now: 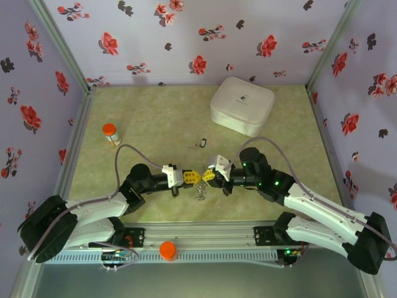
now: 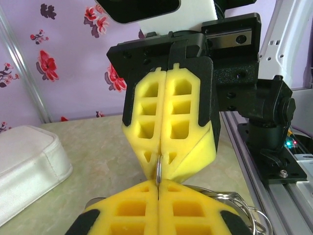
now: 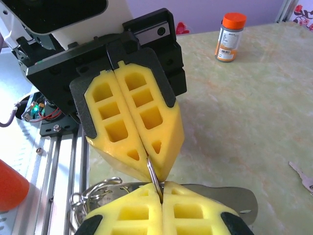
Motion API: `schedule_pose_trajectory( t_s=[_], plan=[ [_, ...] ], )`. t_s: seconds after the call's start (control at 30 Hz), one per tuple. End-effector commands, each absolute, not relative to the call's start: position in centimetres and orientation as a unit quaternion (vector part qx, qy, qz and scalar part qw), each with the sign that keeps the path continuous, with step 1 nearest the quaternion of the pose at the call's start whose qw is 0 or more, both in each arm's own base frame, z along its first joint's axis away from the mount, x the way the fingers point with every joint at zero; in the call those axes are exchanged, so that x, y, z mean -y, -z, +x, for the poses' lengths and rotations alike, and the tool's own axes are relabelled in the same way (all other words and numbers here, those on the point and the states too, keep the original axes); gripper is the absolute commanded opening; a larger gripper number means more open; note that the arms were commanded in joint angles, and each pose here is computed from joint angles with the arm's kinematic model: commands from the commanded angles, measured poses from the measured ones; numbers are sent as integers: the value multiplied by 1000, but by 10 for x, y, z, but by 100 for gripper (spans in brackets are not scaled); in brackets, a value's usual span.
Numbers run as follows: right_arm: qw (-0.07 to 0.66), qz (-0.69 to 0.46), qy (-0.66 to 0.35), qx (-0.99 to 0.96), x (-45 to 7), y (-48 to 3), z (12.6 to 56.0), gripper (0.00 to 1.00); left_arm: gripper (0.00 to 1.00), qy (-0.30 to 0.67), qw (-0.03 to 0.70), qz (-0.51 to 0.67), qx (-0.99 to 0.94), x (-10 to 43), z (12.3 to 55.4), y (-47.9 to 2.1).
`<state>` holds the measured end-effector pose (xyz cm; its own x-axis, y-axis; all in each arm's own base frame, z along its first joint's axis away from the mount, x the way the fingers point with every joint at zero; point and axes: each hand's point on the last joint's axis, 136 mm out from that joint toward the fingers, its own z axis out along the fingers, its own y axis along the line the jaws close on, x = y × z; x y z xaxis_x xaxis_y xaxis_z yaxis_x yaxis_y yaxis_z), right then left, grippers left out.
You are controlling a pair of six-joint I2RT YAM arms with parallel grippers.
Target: Put the keys on the keyring
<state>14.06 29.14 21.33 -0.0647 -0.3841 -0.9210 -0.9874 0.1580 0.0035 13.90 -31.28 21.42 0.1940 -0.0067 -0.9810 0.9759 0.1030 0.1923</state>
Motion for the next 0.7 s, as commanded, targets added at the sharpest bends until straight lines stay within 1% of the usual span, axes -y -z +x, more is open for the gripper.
schedule_pose_trajectory(
  t_s=[0.0,0.03,0.07,0.17,0.23,0.37,0.5,0.67],
  plan=[
    [421,-552,-349,-629,-291,-226,140,0,8,413,580,519,-472,312,140,-219],
    [413,-558,-335,-637,-289,-223,141,0,10,404,574,528,-477,314,142,-222],
    [405,-568,-319,-642,-287,-219,141,0,15,395,557,543,-489,315,141,-215],
    [375,-600,-276,-650,-282,-211,139,0,23,371,531,567,-509,314,141,-206],
    [357,-618,-251,-654,-281,-206,139,0,25,361,524,573,-516,314,143,-203],
    [336,-638,-225,-656,-284,-203,139,0,25,354,518,580,-520,315,144,-203],
    [338,-645,-231,-646,-293,-208,137,0,21,349,510,587,-523,317,145,-199],
    [341,-642,-241,-643,-298,-211,136,0,5,348,509,591,-521,317,143,-201]
  ],
)
